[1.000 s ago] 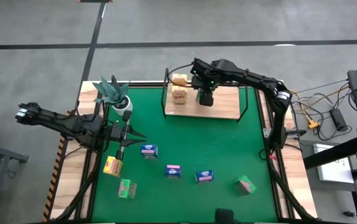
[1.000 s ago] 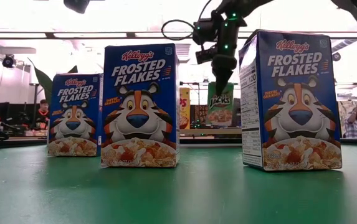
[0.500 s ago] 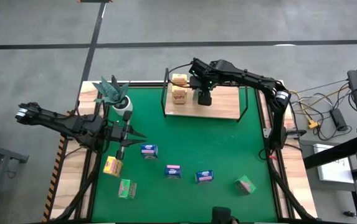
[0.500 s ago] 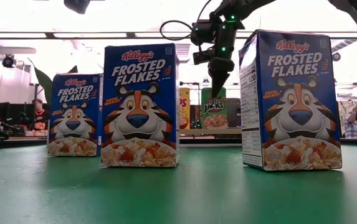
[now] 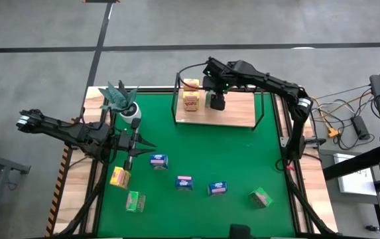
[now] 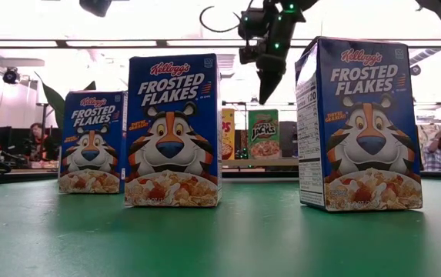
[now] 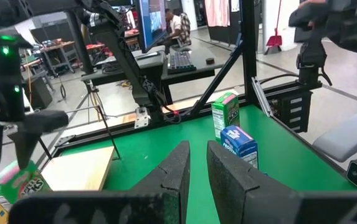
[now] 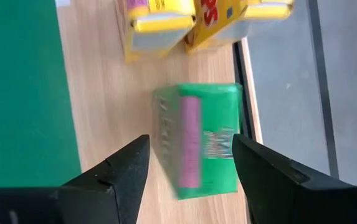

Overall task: Stack cereal on shelf
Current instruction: Put the top right green cereal box on the shelf

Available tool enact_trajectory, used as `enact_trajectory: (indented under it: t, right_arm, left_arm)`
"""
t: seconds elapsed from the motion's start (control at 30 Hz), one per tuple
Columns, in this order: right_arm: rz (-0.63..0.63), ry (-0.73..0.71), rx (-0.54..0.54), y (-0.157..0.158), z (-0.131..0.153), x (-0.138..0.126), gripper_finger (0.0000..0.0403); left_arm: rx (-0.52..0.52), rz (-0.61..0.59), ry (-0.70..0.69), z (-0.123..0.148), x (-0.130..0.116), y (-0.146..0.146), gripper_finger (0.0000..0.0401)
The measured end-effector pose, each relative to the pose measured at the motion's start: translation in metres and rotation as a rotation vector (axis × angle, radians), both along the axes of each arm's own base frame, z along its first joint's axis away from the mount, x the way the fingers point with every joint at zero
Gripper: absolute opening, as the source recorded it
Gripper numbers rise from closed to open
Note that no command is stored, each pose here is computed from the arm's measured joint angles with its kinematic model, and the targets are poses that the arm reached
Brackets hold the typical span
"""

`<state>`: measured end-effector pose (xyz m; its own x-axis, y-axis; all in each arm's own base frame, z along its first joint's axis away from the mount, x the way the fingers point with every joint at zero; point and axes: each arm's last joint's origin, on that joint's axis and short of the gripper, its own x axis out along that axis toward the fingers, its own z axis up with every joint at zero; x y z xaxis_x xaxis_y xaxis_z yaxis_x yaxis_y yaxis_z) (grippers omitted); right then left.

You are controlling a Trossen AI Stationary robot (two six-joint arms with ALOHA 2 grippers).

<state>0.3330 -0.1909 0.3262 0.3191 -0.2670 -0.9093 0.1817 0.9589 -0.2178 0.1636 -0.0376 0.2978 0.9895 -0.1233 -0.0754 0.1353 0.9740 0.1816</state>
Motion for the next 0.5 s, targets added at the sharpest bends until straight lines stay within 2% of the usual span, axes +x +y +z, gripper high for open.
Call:
enact_trajectory:
  t: [0.1, 0.2, 0.5]
  right_arm:
    - [-0.007, -0.024, 0.0, 0.005, 0.007, -0.001, 0.0205]
    - [-0.018, -0.032, -0.002, 0.007, 0.01, -0.002, 0.0175]
    - [-0.048, -0.011, -0.056, 0.003, -0.006, 0.001, 0.0021]
  left_arm:
    - [0.0, 0.0, 0.0, 0.0, 0.0, 0.0, 0.0038]
    - [0.0, 0.0, 0.0, 0.0, 0.0, 0.0, 0.0038]
    - [-0.003, 0.0, 0.001, 0.0, 0.0, 0.0, 0.0038]
